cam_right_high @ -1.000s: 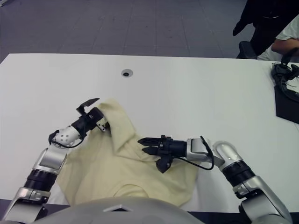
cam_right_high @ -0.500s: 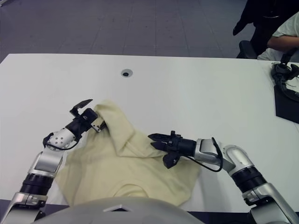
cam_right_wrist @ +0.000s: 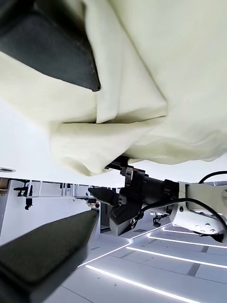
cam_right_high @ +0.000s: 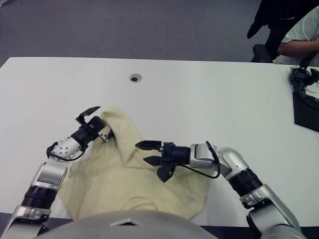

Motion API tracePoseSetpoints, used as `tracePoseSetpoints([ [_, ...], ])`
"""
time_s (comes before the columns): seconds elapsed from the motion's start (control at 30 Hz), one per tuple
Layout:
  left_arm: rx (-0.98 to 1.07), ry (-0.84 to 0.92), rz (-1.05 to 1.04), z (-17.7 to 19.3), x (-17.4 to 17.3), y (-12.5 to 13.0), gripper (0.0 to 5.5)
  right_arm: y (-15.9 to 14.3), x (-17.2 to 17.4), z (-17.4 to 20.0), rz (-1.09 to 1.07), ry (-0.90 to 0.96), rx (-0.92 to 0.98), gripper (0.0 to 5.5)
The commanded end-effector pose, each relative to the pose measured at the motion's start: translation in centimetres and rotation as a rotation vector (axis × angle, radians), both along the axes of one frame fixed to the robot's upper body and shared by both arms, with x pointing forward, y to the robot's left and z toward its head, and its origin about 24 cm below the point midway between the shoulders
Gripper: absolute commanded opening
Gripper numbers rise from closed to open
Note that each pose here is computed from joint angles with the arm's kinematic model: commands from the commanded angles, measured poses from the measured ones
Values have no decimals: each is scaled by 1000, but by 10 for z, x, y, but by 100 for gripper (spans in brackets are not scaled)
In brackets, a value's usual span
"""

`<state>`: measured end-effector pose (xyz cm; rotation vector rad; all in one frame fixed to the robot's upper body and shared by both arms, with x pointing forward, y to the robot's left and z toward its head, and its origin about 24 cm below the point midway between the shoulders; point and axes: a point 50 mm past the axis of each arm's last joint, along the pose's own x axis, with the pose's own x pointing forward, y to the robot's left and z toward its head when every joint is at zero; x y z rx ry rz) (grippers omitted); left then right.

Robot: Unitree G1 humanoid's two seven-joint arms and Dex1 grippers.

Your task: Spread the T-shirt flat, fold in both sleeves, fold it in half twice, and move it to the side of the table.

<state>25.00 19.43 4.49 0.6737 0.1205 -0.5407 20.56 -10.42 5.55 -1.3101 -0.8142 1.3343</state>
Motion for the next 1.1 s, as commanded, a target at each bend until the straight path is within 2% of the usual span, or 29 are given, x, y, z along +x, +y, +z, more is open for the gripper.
tracePoseSetpoints([
  [0.03,-7,29,-17,-5,-5,-4,540,7,3,-2,44,-21,-29,531],
  [0.3,-15,32,-23,-6,-5,-6,540,11,9,-5,66,-59,-51,531],
  [0.9,-23,43,-30,-7,-9,-7,540,12,9,-14,83,-39,-107,242],
  [1.1,-27,44,-34,-8,-9,-9,540,10,11,-21,82,-18,-179,143],
])
